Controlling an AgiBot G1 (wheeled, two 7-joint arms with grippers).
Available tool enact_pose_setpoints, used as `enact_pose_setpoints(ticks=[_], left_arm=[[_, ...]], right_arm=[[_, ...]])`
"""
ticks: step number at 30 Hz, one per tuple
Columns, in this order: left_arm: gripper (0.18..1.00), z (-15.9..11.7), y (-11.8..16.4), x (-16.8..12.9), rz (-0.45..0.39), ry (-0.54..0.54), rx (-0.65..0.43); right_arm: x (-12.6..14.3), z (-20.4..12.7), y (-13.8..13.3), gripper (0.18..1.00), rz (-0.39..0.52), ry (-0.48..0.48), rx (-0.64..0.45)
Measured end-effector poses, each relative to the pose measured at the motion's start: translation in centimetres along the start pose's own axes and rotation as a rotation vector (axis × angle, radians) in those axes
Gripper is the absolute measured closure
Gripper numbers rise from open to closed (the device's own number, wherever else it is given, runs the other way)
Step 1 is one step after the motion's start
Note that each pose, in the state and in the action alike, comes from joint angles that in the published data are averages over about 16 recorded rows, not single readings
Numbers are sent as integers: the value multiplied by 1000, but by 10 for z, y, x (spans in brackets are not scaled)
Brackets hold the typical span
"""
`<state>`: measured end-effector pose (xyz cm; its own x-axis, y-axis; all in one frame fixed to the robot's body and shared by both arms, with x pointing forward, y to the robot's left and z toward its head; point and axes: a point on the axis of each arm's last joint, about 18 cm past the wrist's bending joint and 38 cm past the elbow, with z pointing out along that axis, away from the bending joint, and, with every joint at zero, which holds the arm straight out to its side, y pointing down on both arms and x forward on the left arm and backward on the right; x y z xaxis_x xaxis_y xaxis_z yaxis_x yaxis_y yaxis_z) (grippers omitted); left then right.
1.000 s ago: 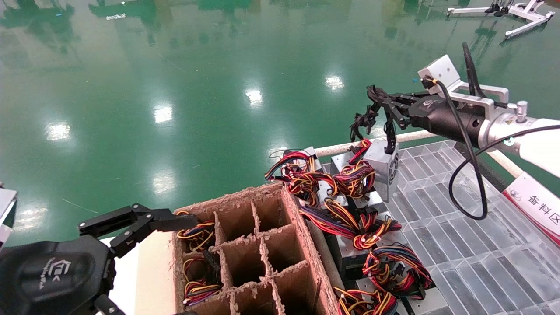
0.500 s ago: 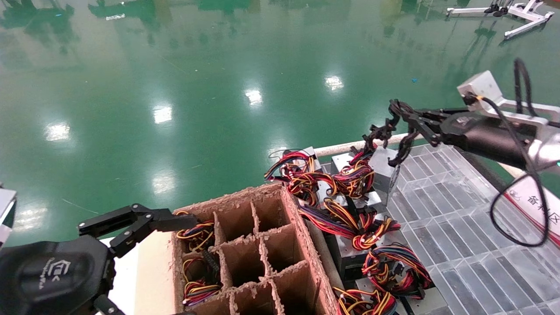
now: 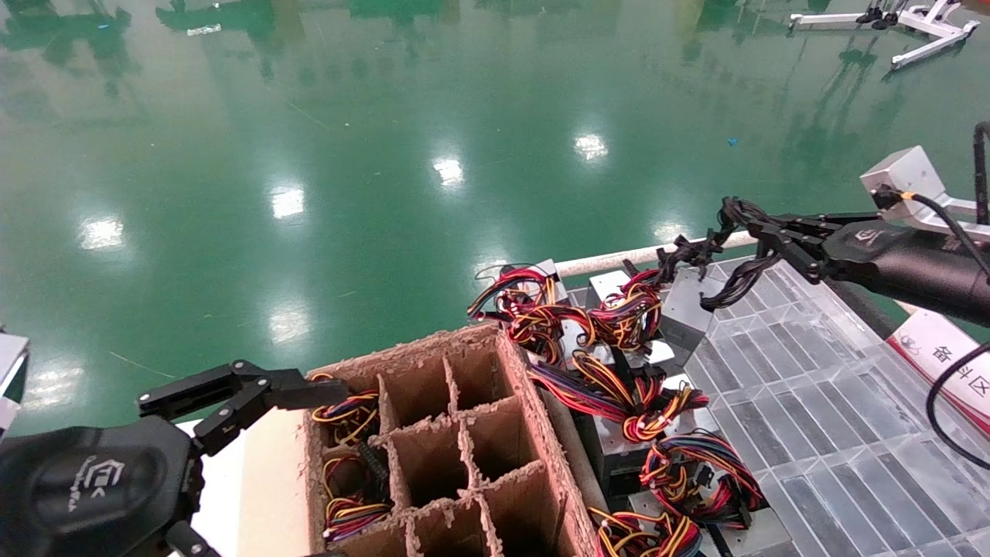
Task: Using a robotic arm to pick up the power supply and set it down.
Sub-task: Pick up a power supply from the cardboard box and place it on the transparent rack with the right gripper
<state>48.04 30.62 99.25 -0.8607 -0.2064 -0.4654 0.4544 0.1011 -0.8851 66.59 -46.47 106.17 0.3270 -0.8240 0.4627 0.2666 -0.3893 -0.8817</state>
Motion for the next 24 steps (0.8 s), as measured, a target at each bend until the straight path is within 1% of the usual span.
enact_pose_setpoints(ticks=[24], left_arm=[[184, 0, 0, 0, 0, 0, 0]], right_arm=[[9, -16, -4, 940, -53, -20, -57]])
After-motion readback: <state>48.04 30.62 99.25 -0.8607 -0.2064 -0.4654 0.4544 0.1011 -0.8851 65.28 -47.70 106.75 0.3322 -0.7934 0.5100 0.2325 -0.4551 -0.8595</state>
